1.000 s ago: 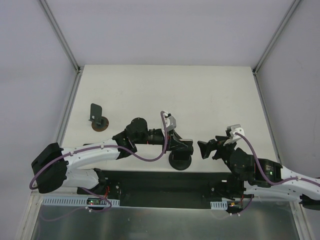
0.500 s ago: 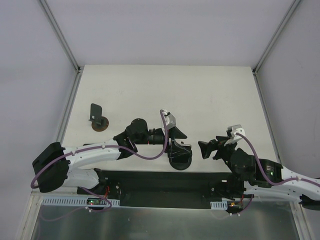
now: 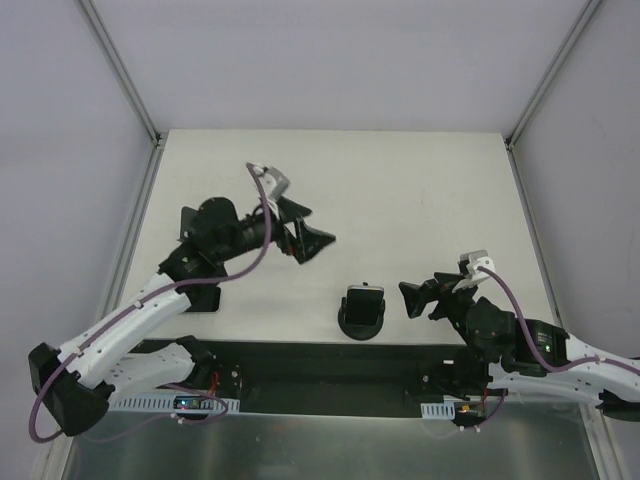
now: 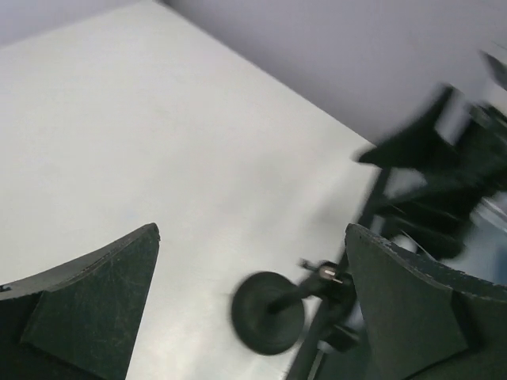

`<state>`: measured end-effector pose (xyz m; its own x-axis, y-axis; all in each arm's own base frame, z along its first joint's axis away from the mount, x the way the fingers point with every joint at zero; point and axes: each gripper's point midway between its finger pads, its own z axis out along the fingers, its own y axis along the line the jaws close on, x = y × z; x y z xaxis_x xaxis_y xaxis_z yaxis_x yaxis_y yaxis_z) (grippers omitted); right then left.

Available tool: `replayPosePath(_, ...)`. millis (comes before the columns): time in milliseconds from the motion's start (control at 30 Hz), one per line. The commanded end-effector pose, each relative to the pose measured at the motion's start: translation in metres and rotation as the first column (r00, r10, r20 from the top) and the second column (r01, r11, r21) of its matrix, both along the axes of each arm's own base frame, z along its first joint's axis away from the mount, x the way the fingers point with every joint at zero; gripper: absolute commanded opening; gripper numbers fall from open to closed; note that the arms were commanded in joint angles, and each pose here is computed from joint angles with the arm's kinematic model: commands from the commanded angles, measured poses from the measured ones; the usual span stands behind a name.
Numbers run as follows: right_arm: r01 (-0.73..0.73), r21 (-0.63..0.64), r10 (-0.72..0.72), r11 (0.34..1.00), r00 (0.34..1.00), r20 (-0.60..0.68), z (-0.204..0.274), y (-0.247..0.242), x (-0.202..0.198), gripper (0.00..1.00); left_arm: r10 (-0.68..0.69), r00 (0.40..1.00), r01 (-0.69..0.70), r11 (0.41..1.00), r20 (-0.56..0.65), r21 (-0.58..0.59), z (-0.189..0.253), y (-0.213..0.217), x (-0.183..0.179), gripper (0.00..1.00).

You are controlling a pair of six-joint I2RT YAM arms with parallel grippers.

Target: Place the phone on the phone stand

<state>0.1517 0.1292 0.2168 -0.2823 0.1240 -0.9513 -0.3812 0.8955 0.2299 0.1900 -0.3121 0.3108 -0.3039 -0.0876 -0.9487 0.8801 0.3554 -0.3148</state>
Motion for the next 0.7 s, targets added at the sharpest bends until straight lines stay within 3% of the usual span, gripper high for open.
replayPosePath(0,0.021,0.019,-0.021,1.000,1.000,0.001,0.002,-0.005,0.001,0.93,0.394,0.908,-0.362,0.910,-0.144,0.202,-0.019,0.093,0.056,0.99)
replayPosePath(67,0.017,0.015,-0.017,1.000,1.000,0.002,0.002,-0.005,0.001,0.93,0.618,0.773,-0.544,0.762,-0.142,0.352,-0.037,0.153,0.083,0.99)
replayPosePath(200,0.017,0.015,-0.017,1.000,1.000,0.006,0.004,-0.005,0.001,0.93,0.809,0.587,-0.661,0.502,-0.033,0.558,-0.069,0.239,0.110,0.99)
replayPosePath(300,0.013,0.017,-0.014,1.000,1.000,0.008,0.003,-0.006,0.001,0.93,0.876,0.481,-0.654,0.340,0.025,0.676,-0.102,0.290,0.121,0.99)
replayPosePath(367,0.013,0.013,-0.013,1.000,1.000,0.014,0.003,-0.008,0.001,0.93,0.900,0.436,-0.618,0.289,0.013,0.731,-0.124,0.312,0.127,0.99)
replayPosePath(533,0.004,0.020,-0.004,1.000,1.000,0.023,0.005,-0.009,0.000,0.93,0.907,0.416,-0.535,0.302,-0.066,0.789,-0.148,0.331,0.146,0.99)
replayPosePath(667,-0.019,-0.001,0.019,1.000,0.999,0.035,0.009,-0.008,-0.001,0.93,0.919,0.395,-0.485,0.208,0.000,0.849,-0.160,0.355,0.156,0.99)
